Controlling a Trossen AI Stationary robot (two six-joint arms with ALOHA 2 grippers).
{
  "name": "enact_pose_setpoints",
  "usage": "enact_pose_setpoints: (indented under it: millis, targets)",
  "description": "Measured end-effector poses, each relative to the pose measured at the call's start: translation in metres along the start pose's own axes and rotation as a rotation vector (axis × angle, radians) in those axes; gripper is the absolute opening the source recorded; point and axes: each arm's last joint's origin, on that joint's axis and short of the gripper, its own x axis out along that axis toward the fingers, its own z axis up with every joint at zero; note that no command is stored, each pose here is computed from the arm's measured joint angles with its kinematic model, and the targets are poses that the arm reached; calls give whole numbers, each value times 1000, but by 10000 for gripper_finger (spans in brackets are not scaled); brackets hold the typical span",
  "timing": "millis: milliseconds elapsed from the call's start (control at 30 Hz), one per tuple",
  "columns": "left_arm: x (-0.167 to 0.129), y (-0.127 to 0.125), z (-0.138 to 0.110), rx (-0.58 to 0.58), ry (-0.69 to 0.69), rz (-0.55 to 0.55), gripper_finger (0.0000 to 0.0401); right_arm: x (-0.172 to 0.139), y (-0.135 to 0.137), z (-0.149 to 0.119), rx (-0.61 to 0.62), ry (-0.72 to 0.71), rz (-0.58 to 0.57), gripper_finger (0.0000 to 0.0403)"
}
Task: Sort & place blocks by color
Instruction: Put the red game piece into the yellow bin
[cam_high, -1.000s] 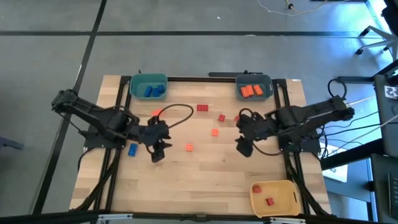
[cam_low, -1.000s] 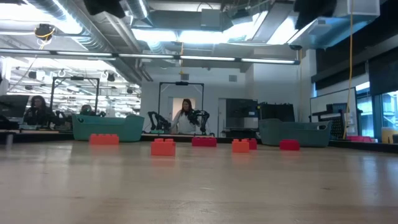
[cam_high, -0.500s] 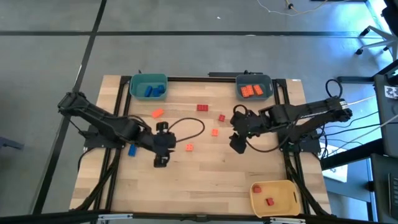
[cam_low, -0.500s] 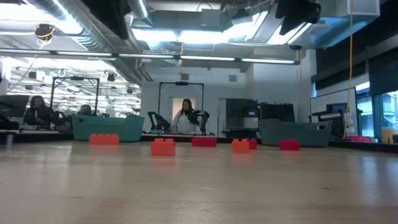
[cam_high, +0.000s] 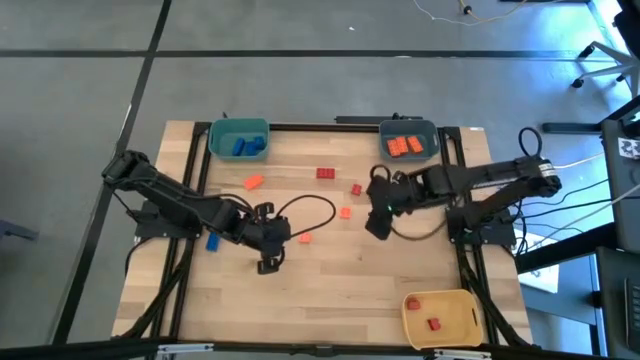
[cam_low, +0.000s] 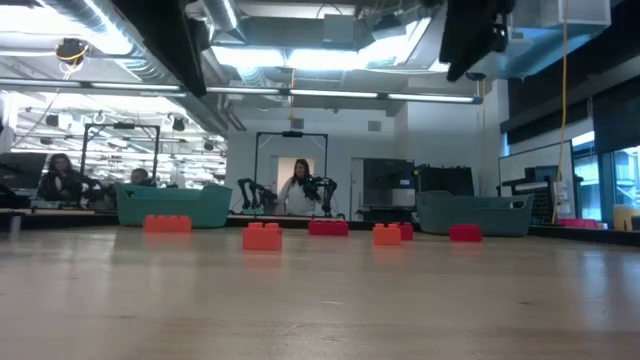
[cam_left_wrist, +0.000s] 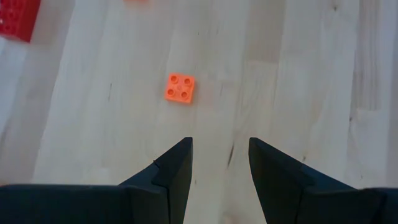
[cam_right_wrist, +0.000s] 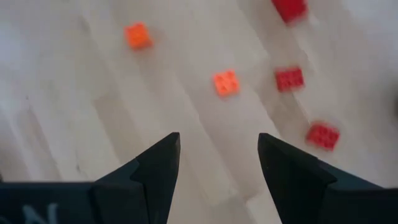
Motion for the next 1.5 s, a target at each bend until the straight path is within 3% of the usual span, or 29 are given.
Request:
enact_pose_setpoints:
  millis: [267,500,667,1067,1500]
  targets:
    - [0,0,0,-37,-3,-2,149,21,-58,25,339,138,-113,218]
    - [0,0,0,-64,-4,-3,149,53,-111,43,444,271,-204,218]
    - [0,0,0,-82,-4,-3,149,82,-134,47,438,383,-251,218]
    - [0,0,0,-81,-6,0,149,153,-147,44,352,616,-256,218]
    - [0,0,1,-105,-12,12,149,191,-153,35,309,731,-271,218]
